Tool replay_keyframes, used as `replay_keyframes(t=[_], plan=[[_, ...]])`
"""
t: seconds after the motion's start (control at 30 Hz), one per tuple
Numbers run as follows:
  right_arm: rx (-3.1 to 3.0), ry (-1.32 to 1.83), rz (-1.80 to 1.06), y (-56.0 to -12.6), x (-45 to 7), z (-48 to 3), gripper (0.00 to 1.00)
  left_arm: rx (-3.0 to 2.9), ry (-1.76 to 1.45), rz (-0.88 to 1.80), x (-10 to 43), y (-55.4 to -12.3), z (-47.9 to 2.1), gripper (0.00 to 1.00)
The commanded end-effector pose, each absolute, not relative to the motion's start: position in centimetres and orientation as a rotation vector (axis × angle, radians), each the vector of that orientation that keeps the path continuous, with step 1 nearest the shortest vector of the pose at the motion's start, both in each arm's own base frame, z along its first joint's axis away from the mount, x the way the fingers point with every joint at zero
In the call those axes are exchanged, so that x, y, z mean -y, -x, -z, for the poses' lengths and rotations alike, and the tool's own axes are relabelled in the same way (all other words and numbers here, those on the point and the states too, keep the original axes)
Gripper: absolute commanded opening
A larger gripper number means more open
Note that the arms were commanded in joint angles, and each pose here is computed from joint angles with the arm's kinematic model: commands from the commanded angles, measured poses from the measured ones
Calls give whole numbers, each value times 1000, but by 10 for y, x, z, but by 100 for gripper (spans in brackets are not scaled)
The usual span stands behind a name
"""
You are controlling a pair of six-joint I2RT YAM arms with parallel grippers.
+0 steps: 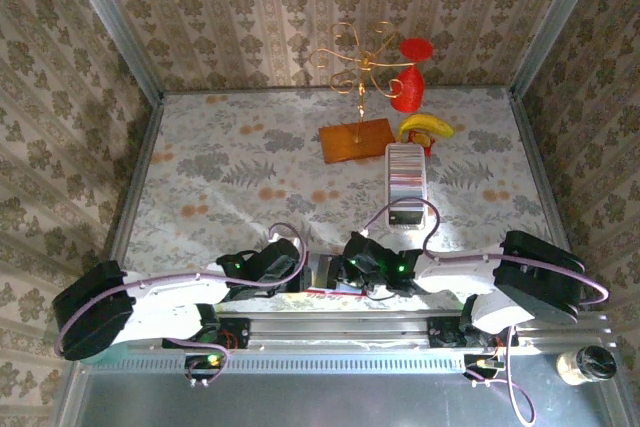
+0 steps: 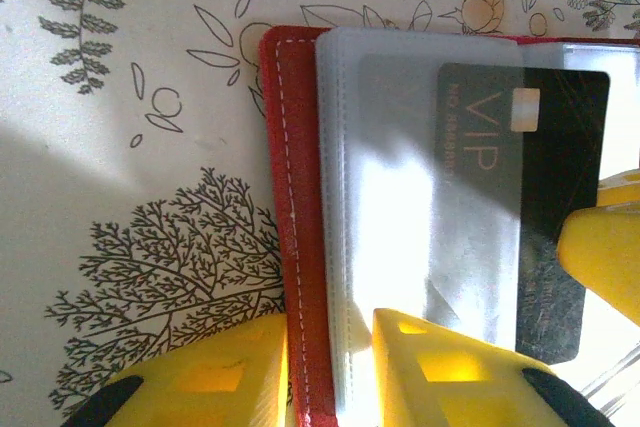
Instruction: Put the credit cards into the card holder
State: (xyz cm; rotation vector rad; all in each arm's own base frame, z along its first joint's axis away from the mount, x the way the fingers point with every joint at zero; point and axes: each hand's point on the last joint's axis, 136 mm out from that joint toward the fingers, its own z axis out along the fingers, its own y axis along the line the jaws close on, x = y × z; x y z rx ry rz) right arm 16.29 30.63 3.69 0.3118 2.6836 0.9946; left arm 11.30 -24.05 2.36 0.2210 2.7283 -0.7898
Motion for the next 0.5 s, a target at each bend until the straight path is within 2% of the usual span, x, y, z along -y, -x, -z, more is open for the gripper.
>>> replay_keyframes(t=[0.0, 0.47], plan=[[-2735, -272, -887, -160, -299, -26, 23, -2763, -223, 743, 233, -108, -14, 28], [-2754, -175, -904, -165, -324, -34, 22, -2762, -218, 748, 233, -107, -14, 27]])
